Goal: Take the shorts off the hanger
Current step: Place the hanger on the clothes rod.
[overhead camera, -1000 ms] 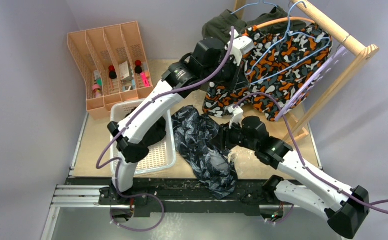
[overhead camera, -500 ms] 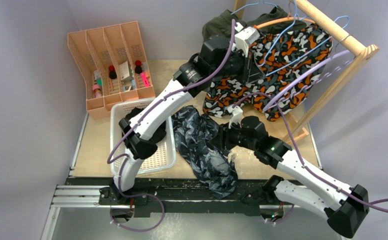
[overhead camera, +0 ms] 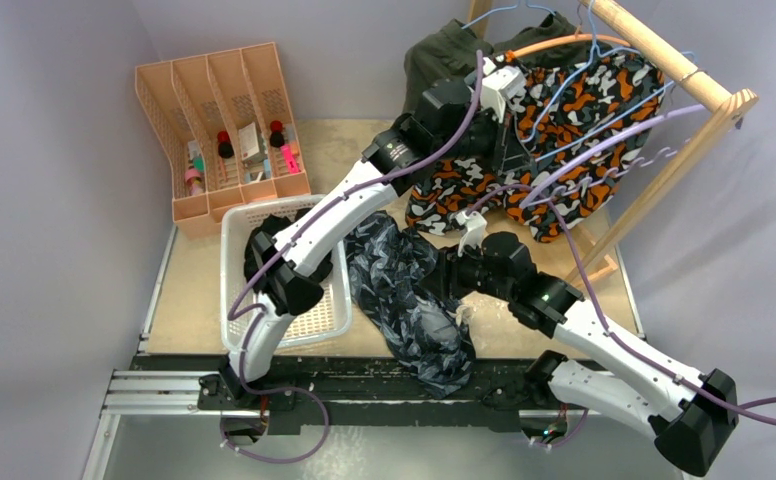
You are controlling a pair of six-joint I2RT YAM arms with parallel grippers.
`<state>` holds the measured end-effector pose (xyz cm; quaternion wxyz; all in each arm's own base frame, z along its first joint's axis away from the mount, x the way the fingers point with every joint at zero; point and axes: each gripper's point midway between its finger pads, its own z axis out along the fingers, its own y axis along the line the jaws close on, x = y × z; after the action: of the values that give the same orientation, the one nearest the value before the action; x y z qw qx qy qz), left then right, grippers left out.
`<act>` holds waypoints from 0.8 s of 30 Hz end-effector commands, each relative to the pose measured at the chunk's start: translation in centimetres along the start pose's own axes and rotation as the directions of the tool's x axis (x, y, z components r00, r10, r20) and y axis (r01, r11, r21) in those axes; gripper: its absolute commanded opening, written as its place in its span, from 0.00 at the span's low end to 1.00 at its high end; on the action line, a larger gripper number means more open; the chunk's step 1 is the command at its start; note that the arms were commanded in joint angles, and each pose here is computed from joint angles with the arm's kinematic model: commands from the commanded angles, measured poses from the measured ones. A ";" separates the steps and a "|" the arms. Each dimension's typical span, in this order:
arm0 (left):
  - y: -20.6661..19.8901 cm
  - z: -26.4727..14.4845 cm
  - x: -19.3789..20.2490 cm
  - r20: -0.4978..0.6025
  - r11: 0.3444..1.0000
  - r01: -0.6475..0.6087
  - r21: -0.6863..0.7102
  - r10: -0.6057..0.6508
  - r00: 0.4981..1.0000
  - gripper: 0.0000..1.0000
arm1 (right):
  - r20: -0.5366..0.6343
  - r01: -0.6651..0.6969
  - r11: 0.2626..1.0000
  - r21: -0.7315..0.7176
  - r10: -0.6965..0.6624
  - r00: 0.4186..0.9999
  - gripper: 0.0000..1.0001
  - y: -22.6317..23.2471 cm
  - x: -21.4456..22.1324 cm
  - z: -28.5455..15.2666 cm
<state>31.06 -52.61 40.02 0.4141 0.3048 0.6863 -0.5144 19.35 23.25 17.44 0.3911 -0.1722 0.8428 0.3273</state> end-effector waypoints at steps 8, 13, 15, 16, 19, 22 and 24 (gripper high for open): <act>-1.8 -0.6 -0.8 0.013 0.997 -0.079 0.024 0.079 0.997 0.00 | 0.048 -0.018 1.000 0.006 0.018 0.999 0.50 0.1 -1.2 0.4; -2.2 -0.1 0.3 -0.015 0.996 -0.084 0.028 0.084 0.996 0.00 | 0.040 -0.025 1.000 0.007 0.024 0.999 0.50 0.2 -1.2 0.7; -2.4 -0.3 0.3 -0.018 0.995 -0.092 0.031 0.092 0.996 0.00 | 0.035 -0.029 1.000 0.012 0.029 0.999 0.50 0.0 -1.0 0.8; -2.6 -0.3 0.3 -0.019 0.995 -0.093 0.036 0.093 0.995 0.00 | 0.035 -0.030 0.999 0.012 0.030 0.999 0.50 0.0 -1.0 0.8; -3.1 -0.4 0.3 -0.018 0.994 -0.094 0.048 0.095 0.995 0.00 | 0.033 -0.033 0.999 0.011 0.033 0.999 0.50 0.1 -1.0 1.0; -3.2 -0.3 1.0 -0.041 0.995 -0.090 0.047 0.092 0.995 0.00 | 0.037 -0.032 0.999 0.009 0.032 0.999 0.50 0.1 -1.2 1.0; -3.0 0.0 2.1 -0.070 0.995 -0.099 0.032 0.101 0.992 0.00 | 0.039 -0.036 0.999 0.010 0.035 0.999 0.50 0.2 -1.3 0.9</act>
<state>28.74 -53.33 38.33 0.3973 0.3407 0.6945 -0.4937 19.86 23.49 16.60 0.3807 -0.1558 0.8528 0.3217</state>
